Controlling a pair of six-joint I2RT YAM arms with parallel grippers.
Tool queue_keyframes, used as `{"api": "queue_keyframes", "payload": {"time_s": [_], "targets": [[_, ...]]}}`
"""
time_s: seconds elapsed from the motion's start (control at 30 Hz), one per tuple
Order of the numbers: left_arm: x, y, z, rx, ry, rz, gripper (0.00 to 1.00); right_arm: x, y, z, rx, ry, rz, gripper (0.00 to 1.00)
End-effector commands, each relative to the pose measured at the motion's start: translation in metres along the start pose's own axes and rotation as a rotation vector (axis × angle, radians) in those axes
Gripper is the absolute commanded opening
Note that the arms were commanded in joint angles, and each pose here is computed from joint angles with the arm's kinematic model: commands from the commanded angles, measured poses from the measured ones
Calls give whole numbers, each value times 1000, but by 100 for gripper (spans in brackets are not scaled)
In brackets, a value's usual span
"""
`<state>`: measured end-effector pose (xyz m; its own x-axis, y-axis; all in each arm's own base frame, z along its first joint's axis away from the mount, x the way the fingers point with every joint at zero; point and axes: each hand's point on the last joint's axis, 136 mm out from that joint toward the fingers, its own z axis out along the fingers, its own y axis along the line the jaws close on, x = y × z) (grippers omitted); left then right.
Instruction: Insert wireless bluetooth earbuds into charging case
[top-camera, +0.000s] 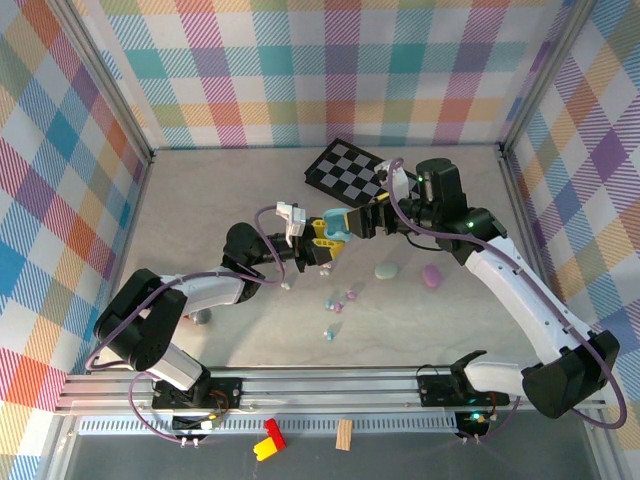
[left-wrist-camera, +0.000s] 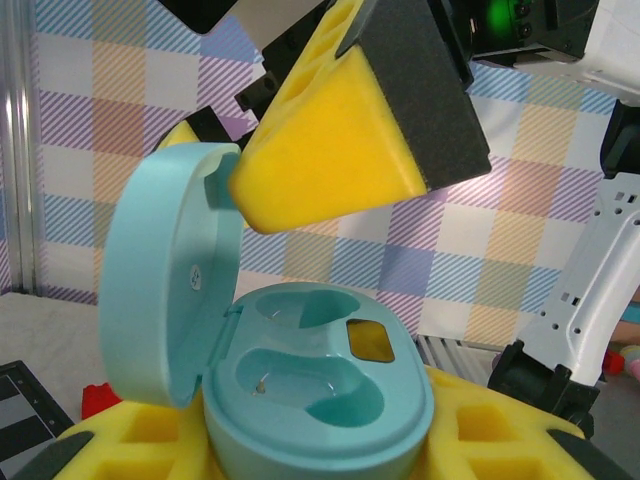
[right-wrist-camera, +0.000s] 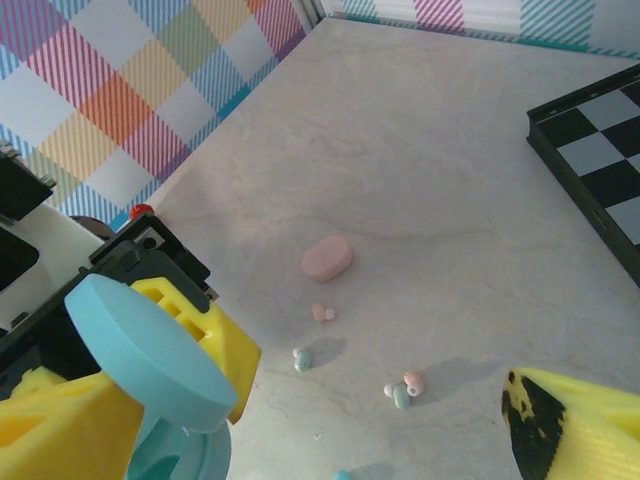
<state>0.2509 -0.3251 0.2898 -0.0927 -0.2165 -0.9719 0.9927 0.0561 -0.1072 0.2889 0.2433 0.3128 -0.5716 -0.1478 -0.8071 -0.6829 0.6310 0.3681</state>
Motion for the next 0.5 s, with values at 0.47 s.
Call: {"api": "queue_keyframes", "payload": {"time_s": [0.47], "targets": [[-8,21,-40,-140,-28,91,32,54,-13,-36,63,-153,342,95]]}}
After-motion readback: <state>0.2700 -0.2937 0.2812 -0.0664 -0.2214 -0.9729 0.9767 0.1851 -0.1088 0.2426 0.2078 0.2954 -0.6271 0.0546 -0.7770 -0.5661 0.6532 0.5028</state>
